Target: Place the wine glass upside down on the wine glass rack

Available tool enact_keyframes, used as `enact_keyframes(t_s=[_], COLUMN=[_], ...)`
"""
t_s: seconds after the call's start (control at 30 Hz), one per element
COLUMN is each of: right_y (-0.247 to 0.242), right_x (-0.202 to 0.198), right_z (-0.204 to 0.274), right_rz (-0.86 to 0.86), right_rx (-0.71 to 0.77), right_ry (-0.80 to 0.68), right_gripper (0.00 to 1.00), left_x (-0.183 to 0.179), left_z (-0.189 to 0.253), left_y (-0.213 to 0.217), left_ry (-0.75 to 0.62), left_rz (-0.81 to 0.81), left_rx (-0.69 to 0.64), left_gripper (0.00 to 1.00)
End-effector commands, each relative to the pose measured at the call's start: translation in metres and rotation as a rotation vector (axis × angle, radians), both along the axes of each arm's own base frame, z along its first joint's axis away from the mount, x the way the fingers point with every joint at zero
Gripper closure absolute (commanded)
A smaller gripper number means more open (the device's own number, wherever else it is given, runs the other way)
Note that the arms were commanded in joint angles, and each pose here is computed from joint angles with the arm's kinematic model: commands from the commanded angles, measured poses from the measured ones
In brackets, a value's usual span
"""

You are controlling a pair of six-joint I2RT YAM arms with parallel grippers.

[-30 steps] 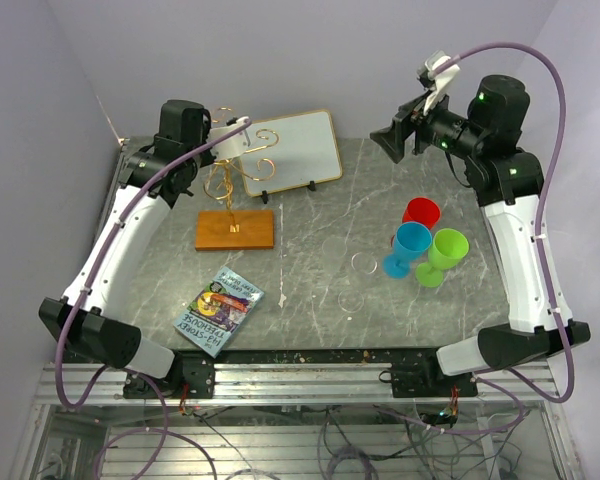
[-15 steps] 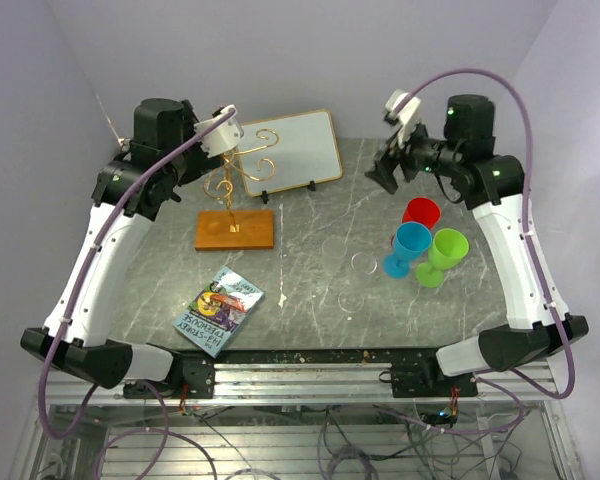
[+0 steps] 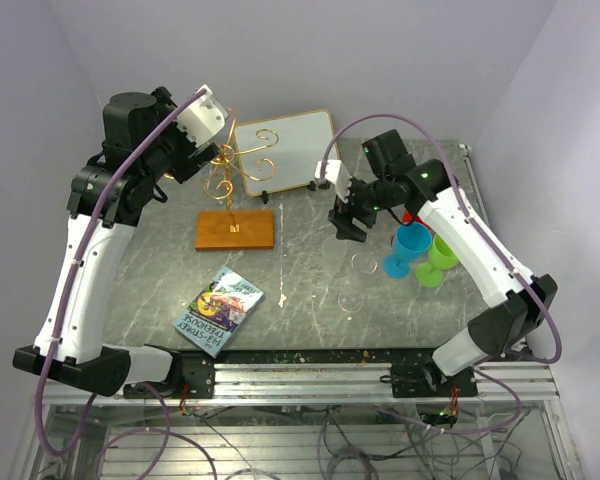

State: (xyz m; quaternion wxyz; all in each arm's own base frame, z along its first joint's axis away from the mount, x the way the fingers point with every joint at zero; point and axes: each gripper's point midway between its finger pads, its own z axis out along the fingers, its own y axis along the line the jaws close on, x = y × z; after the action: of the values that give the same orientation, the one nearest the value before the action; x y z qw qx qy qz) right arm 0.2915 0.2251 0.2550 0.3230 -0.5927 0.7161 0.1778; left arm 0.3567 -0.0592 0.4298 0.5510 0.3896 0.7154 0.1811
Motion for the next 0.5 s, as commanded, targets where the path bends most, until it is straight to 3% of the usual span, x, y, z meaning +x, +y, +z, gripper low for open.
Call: enact_keyframes(t_s=[0.0, 0.47], right_y=[0.005, 0.02], right_x=[-0.017, -0.025], right_z=[-0.022, -0.054], right_rz=[0.047, 0.08], right_rx=[-0.082, -0.187], right_ry=[0.064, 0.115], right_gripper=[0.33, 0.55], left_x=[-0.001, -0.004], left_z=[0.021, 0.018], left_y=[0.005, 0.01], left_ry=[-0.07, -0.067], left_rz=[0.023, 0.034], left_rx=[-0.06, -0.043], left_gripper=[0.01, 0.01])
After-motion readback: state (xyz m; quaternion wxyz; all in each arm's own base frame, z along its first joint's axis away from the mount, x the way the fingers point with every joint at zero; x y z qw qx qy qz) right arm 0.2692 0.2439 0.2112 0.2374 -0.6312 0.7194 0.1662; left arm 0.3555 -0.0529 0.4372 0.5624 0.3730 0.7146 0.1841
